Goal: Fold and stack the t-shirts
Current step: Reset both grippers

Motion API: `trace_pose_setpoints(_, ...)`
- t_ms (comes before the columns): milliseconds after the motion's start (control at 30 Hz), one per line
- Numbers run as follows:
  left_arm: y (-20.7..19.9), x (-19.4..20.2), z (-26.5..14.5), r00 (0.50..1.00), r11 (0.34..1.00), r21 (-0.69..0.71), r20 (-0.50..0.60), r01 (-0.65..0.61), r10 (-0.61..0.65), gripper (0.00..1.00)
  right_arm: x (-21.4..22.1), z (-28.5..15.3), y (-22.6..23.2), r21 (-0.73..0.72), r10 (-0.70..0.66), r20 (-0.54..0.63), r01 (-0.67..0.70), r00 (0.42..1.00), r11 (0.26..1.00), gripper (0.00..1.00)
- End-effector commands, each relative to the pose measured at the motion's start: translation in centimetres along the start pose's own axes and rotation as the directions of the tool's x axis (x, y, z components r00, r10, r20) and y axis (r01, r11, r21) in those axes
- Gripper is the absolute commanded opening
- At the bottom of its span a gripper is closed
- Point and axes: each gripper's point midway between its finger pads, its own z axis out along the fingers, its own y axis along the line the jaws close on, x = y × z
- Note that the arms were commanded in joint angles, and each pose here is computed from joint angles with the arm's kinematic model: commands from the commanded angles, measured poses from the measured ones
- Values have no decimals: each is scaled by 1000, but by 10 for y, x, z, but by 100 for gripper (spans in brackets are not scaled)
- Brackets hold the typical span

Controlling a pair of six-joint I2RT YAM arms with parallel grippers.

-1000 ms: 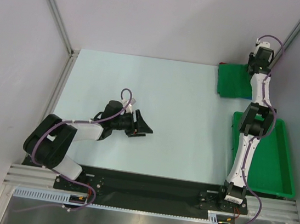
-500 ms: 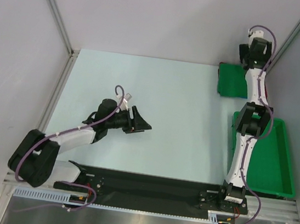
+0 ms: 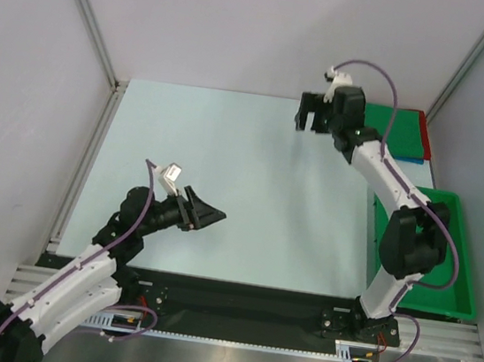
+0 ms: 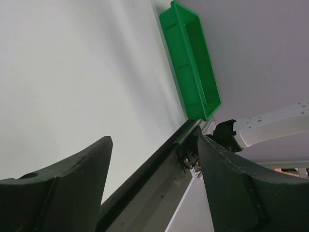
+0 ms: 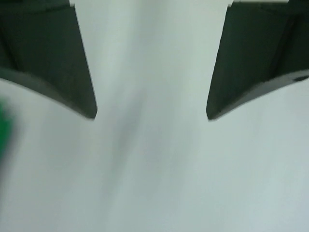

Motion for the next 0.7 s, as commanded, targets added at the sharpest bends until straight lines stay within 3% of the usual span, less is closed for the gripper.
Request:
trace_pose_setpoints(0, 10, 7, -10, 998, 999, -21, 48, 47, -46, 78, 35, -35, 56, -245, 286, -42, -288, 957, 926, 100)
trace_pose_setpoints(67, 17, 15, -13, 996, 997, -13, 55, 78, -77, 79, 41, -53, 81, -375, 355, -25, -338, 935, 863, 100)
trace_pose_setpoints(133, 15, 14, -15, 994, 997, 21, 83, 74, -76, 79, 80, -80, 93, -406, 436, -94, -434, 895, 804, 100)
trace_pose_setpoints(300, 26, 29, -17, 987, 989, 89, 106, 114, -123, 82, 141, -121, 91, -360, 563, -180, -586, 807, 726, 100)
trace_pose_setpoints(333, 24, 30, -18, 985, 987, 115, 112, 115, -128, 82, 173, -129, 86, -306, 607, -232, -649, 760, 696, 100)
trace_pose_setpoints(467, 34, 48, -20, 975, 965, 188, 96, 181, -201, 84, 215, -167, 85, -328, 686, -266, -733, 677, 596, 100)
trace_pose_setpoints(667, 19, 61, -26, 993, 958, 265, 26, 106, -117, 86, 281, -199, 73, -297, 709, -299, -768, 639, 568, 100)
